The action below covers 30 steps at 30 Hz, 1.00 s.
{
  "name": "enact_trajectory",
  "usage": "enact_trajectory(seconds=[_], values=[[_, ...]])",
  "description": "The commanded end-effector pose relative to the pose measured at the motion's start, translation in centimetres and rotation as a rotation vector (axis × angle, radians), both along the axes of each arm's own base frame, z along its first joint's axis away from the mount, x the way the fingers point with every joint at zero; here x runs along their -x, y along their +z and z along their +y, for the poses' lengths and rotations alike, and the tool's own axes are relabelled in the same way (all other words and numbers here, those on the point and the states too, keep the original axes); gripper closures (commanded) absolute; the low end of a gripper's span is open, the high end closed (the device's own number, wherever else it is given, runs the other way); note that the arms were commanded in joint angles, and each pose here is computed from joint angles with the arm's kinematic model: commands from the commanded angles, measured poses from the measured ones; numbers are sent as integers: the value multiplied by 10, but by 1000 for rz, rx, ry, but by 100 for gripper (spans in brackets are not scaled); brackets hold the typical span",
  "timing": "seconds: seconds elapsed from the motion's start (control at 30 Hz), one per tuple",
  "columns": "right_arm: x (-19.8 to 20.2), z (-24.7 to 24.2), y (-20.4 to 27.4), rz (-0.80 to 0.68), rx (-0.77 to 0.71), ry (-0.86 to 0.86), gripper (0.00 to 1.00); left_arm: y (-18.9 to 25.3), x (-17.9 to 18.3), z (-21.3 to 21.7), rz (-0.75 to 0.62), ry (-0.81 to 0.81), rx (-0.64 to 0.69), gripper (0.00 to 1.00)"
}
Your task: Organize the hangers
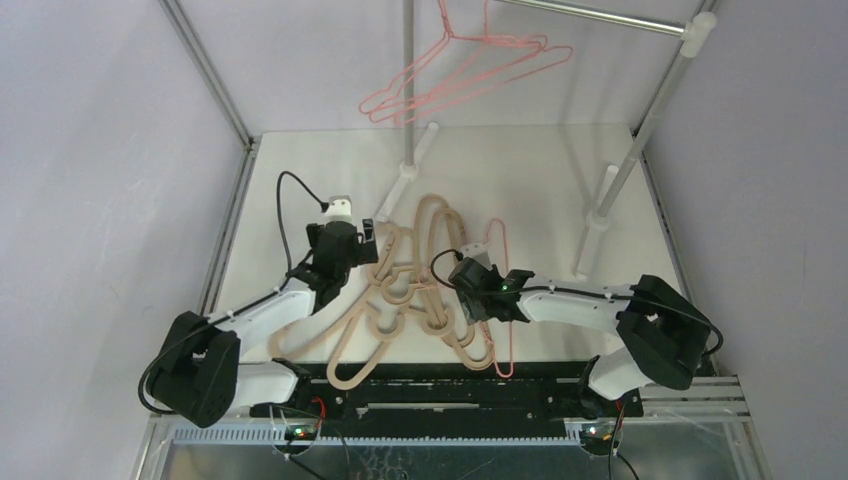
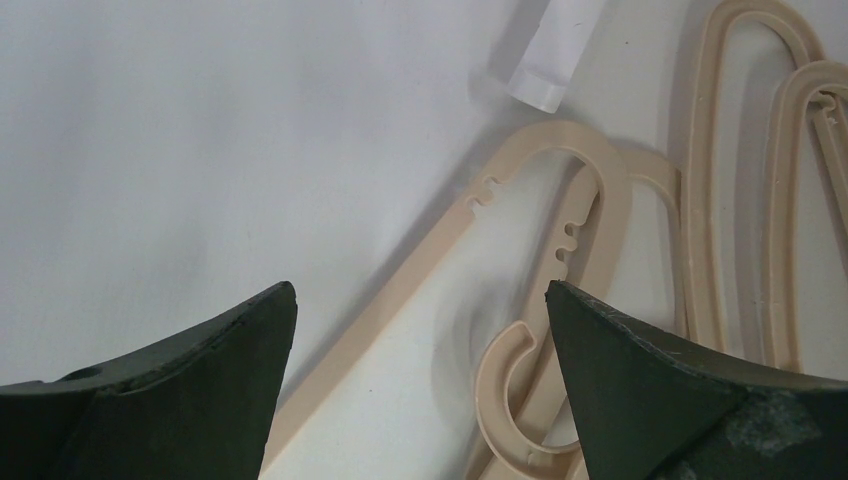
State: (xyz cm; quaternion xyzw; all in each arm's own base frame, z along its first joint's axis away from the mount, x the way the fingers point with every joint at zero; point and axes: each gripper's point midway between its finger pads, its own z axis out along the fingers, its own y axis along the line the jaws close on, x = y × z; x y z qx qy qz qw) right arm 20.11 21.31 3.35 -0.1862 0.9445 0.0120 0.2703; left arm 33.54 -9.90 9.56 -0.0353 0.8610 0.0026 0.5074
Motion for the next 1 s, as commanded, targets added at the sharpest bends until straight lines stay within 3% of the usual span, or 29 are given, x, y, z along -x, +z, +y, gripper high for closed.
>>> enact_trajectory(seconds=[0.0,0.27,0.33,0.43,0.67,0.97], values=[[-6,16,-3,2,-89,-18,42,22,-14,-8,-64,5,33,0],[-5,15,-15,29,-94,-21,51,22,-14,-7,-66,8,32,0],[-4,15,-18,38,-93,-20,59,22,-14,-7,-65,8,31,0],[-1,15,-22,55,-92,-16,83,23,-14,-7,-66,7,32,0],[-1,13,-22,60,-89,-20,100,24,-13,-6,-71,10,33,0],[-10,21,40,3,-242,-18,100,26,-12,-6,-75,8,36,0]])
